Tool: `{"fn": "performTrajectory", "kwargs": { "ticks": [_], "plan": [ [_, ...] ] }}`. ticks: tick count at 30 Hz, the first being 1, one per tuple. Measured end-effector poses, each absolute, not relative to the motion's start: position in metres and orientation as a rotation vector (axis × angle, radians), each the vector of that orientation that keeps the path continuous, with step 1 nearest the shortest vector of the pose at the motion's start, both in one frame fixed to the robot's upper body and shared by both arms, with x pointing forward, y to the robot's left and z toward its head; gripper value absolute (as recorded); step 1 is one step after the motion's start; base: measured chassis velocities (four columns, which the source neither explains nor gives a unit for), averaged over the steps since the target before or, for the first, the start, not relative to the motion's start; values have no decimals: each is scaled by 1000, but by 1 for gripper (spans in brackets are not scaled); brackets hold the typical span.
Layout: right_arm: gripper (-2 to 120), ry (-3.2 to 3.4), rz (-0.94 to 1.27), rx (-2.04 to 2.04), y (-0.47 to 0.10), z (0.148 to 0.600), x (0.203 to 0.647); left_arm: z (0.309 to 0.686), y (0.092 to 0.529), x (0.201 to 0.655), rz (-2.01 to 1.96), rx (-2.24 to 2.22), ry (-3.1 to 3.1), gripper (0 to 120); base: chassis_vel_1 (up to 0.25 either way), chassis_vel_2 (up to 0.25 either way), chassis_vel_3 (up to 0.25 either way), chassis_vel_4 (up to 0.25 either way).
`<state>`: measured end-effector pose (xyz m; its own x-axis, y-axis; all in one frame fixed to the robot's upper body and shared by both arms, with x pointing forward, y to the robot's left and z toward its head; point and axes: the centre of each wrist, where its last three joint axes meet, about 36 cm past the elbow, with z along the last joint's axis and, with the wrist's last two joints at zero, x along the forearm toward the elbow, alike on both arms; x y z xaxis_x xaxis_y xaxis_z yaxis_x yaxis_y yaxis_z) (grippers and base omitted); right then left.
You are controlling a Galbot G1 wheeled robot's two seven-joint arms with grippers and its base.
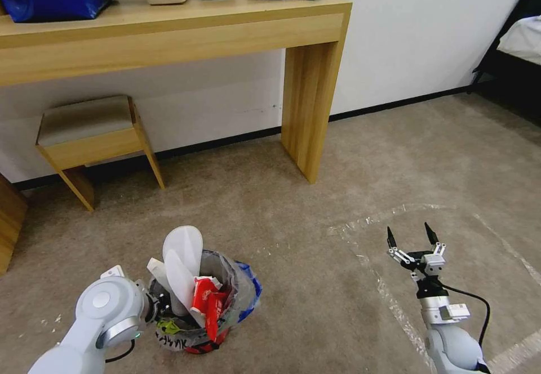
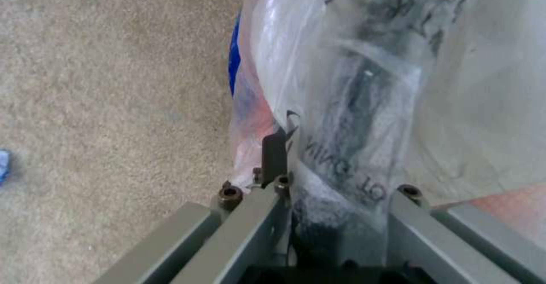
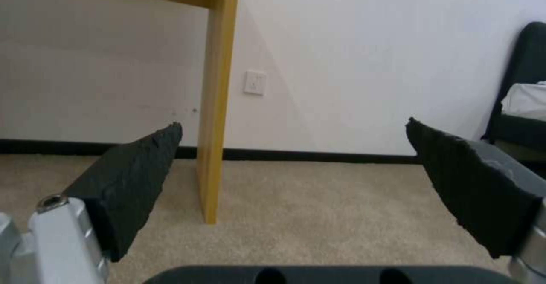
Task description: Pick up the trash bin and place the garbage on the floor into it.
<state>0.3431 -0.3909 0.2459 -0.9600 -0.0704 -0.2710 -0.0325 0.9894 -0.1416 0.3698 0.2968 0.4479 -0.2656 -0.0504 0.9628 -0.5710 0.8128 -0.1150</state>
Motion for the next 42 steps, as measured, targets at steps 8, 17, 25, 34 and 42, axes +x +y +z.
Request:
{"fn": "performTrajectory", "kwargs": {
  "ticks": [8, 17, 25, 34, 42],
  "plan": [
    [100, 2856, -197, -79, -391, 243, 344, 442, 298, 371, 537, 481, -1785, 7, 0, 0, 0, 0],
    [100, 2857, -200, -86, -393, 242, 344, 434, 297, 370, 549, 477, -1776, 41, 0, 0, 0, 0],
    [100, 2854, -202, -93, -394, 241, 344, 432, 297, 367, 552, 473, -1772, 68, 0, 0, 0, 0],
    [100, 2851, -200, -98, -393, 241, 347, 435, 299, 359, 519, 507, -1770, 100, 0, 0, 0, 0],
    [100, 2838, -189, -119, -395, 246, 354, 454, 303, 332, 424, 569, -1780, 100, 0, 0, 0, 0]
  ]
}}
